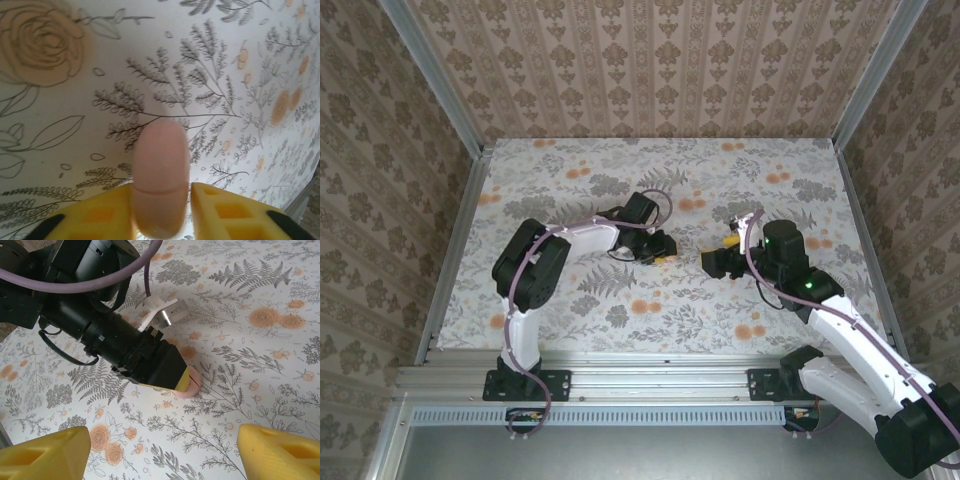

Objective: Insert the wireless bluetooth earbuds into the charging case

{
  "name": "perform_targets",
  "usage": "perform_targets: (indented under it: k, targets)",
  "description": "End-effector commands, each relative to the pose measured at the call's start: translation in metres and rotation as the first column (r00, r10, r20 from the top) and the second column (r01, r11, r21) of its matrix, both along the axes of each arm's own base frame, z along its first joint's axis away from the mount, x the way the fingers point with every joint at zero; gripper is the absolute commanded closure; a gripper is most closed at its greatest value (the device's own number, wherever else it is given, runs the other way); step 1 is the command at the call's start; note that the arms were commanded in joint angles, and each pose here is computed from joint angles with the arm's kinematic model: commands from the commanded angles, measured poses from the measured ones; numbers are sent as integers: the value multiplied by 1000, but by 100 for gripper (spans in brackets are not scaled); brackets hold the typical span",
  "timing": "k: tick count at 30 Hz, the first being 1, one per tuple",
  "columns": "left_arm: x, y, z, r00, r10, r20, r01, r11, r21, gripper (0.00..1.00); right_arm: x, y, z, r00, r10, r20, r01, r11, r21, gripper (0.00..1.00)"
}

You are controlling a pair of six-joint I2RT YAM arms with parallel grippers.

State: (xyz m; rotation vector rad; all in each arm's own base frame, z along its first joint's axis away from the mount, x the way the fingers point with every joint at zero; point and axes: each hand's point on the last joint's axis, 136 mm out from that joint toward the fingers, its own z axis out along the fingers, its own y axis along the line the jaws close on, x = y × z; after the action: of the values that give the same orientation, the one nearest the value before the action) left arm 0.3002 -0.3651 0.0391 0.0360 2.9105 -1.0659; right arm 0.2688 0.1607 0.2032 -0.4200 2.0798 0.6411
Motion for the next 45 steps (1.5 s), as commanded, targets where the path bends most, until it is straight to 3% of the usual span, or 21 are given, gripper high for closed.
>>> perform_targets:
  k: [1, 9, 14, 16, 17, 20, 23, 25, 27, 29, 32, 35, 40, 42, 45]
  targets:
    - [0, 8, 3, 1000, 18, -9, -18, 999, 51, 61, -1, -4, 5, 1000, -13, 13, 12, 1000, 5, 20]
    - [1, 24, 33, 997, -8, 77, 0, 995, 103, 48, -1, -6, 6, 1000, -22, 13, 22, 1000, 2, 19]
    - [4, 46, 78, 974, -22, 227, -13, 989, 149, 37, 11, -16, 7, 995, -88, 50, 89, 996, -16, 14]
    - [11, 66, 99, 947, -13, 322, -47, 983, 180, 21, 23, -27, 6, 986, -148, 82, 151, 988, -30, 7]
    - [17, 76, 106, 931, -9, 366, -68, 978, 199, 1, 29, -33, 5, 978, -184, 97, 188, 981, -38, 3]
    - [40, 123, 135, 849, 14, 528, -173, 952, 254, 0, 53, -58, -2, 942, -309, 132, 320, 945, -69, 0]
    - [66, 181, 158, 715, 18, 699, -324, 894, 309, 0, 75, -79, -10, 912, -377, 162, 394, 914, -95, 0]
    - [77, 222, 166, 603, 17, 797, -455, 828, 327, 0, 91, -94, -13, 890, -421, 173, 441, 893, -95, 0]
    - [86, 262, 167, 524, 34, 851, -569, 757, 321, 0, 103, -106, -20, 870, -459, 181, 481, 871, -104, 0]
    - [87, 293, 158, 502, 39, 864, -626, 705, 332, 0, 112, -121, -31, 841, -507, 189, 533, 836, -127, 0]
    - [80, 327, 147, 470, -52, 881, -671, 627, 395, 0, 114, -143, -50, 795, -569, 209, 604, 775, -185, 0]
    - [67, 360, 133, 438, -24, 898, -730, 574, 371, 0, 112, -159, -62, 763, -604, 231, 644, 741, -192, 0]
    - [44, 389, 108, 391, -36, 920, -759, 553, 344, 0, 110, -173, -72, 728, -631, 269, 677, 725, -130, 0]
    - [44, 393, 108, 333, -15, 943, -771, 571, 282, 0, 111, -172, -75, 728, -627, 275, 673, 731, -113, 0]
    - [49, 389, 100, 298, -3, 954, -760, 605, 239, 0, 117, -166, -76, 759, -589, 277, 637, 760, -128, 0]
